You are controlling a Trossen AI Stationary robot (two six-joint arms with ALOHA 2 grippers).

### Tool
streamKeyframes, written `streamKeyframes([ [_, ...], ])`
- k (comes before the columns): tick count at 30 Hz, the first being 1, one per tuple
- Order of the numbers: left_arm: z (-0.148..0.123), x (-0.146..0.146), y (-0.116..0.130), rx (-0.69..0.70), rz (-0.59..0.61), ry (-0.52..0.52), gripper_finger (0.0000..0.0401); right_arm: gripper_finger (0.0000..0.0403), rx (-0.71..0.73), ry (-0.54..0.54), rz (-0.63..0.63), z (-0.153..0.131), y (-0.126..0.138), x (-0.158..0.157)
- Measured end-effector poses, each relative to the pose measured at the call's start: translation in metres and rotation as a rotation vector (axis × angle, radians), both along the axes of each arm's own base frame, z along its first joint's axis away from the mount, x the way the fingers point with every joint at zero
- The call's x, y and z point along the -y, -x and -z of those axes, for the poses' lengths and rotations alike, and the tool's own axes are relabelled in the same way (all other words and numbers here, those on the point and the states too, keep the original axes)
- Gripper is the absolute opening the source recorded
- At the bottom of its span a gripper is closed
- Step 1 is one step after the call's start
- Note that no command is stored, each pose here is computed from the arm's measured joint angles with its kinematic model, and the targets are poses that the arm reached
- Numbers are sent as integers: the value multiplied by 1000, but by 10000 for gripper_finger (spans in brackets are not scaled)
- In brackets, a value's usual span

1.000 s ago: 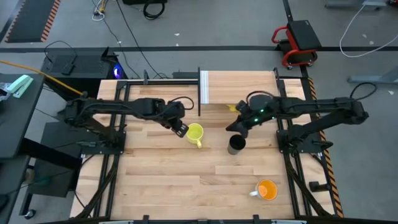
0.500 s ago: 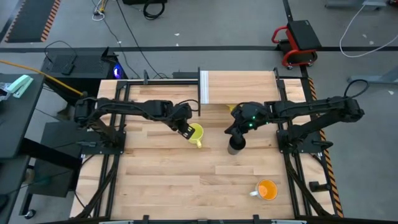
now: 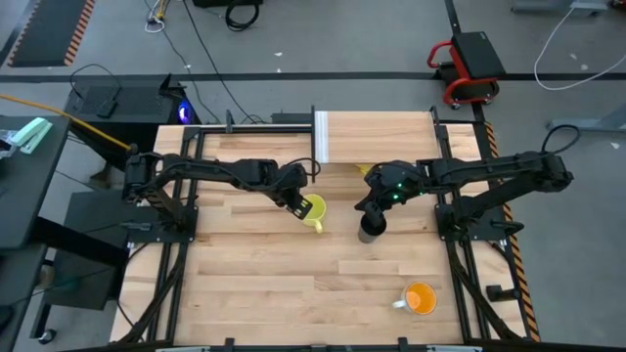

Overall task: Stack small to large cups/mugs on shelf
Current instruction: Put the yellow mug on the shelf

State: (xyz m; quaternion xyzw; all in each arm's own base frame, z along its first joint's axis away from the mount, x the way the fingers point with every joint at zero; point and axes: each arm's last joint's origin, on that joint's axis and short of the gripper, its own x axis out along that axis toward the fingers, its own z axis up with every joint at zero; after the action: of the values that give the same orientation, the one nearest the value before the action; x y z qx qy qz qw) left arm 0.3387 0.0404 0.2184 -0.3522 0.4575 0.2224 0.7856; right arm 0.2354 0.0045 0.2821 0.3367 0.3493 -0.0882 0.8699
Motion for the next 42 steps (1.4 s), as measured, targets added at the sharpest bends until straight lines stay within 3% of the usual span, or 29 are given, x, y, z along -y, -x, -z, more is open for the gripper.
streamKeyframes([
  [18, 3, -2, -6, 35, -21, 7, 74, 11, 7, 56, 26, 0, 0, 2],
  [28, 3, -2, -6, 37, -24, 8, 82, 10, -124, 113, 7, 34, -27, 5],
  [42, 3, -2, -6, 39, -45, 20, 77, 2, -177, 187, 36, 65, -53, 18],
])
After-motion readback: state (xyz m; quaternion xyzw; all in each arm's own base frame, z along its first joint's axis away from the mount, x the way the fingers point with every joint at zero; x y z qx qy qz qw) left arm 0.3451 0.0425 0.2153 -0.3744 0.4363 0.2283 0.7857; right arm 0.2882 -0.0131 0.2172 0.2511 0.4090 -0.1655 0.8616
